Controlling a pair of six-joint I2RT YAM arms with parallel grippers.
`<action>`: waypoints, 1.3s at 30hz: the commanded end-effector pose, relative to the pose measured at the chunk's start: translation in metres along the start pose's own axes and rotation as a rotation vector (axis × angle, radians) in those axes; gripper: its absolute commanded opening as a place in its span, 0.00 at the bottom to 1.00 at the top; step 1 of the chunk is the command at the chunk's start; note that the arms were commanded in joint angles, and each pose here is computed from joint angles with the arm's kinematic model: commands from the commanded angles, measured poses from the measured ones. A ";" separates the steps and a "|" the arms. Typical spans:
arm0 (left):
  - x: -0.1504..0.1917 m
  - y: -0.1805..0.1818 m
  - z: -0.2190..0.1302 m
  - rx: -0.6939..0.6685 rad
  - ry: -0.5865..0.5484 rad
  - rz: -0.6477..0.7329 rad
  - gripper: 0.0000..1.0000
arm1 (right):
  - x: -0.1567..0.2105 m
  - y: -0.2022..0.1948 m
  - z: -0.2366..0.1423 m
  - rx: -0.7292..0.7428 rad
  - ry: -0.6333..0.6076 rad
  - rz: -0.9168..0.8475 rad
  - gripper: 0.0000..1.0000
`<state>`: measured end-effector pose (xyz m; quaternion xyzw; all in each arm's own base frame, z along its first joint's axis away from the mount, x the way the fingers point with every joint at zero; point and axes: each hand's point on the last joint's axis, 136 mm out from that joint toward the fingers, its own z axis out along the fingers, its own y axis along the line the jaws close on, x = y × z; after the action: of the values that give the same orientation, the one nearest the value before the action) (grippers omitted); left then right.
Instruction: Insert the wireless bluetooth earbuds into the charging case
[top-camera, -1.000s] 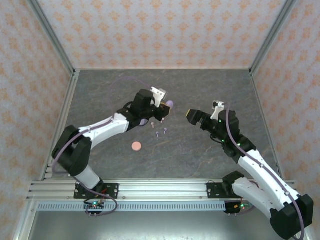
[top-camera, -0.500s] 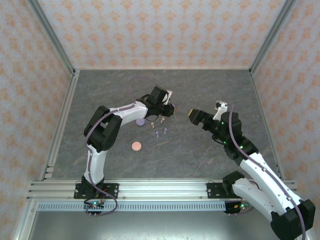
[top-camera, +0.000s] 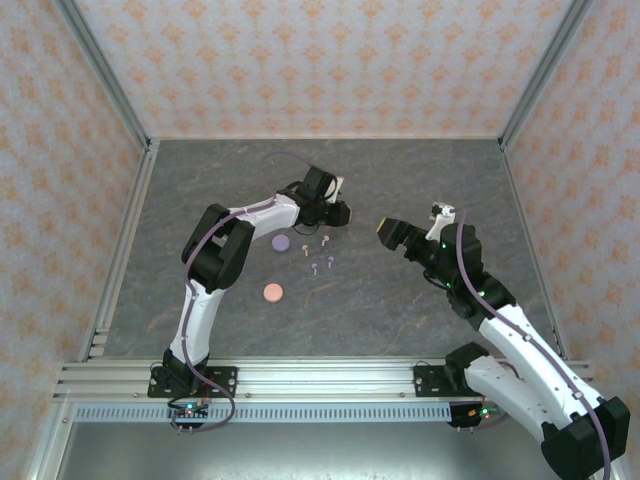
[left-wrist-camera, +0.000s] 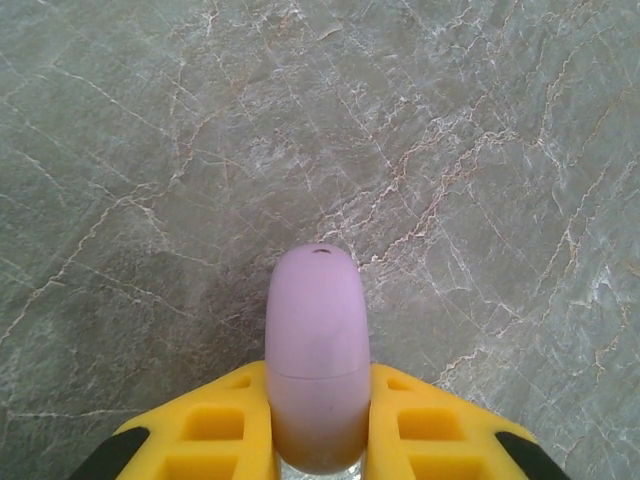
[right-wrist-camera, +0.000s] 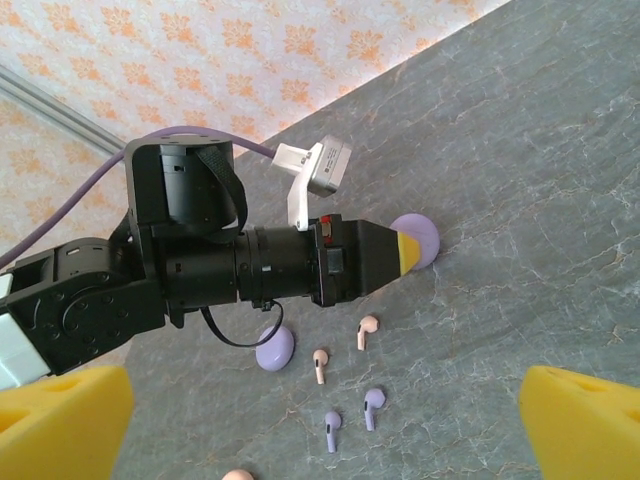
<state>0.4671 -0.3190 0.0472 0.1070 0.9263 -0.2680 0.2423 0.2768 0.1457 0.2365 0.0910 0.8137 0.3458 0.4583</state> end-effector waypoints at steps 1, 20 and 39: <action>0.002 0.007 0.002 -0.018 0.027 -0.030 0.24 | -0.006 0.003 -0.001 -0.004 -0.011 0.012 0.99; -0.036 -0.005 -0.068 -0.099 -0.057 0.092 0.48 | 0.009 -0.012 -0.013 0.144 0.154 -0.129 0.99; 0.011 0.056 -0.224 -0.183 -0.348 -0.088 0.63 | 0.099 0.054 0.027 0.088 0.496 -0.495 0.96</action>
<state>0.3898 -0.1724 0.1853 0.0404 0.9002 -0.2143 0.3769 0.2340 0.2342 0.1978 -0.1346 0.9073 0.2491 0.3108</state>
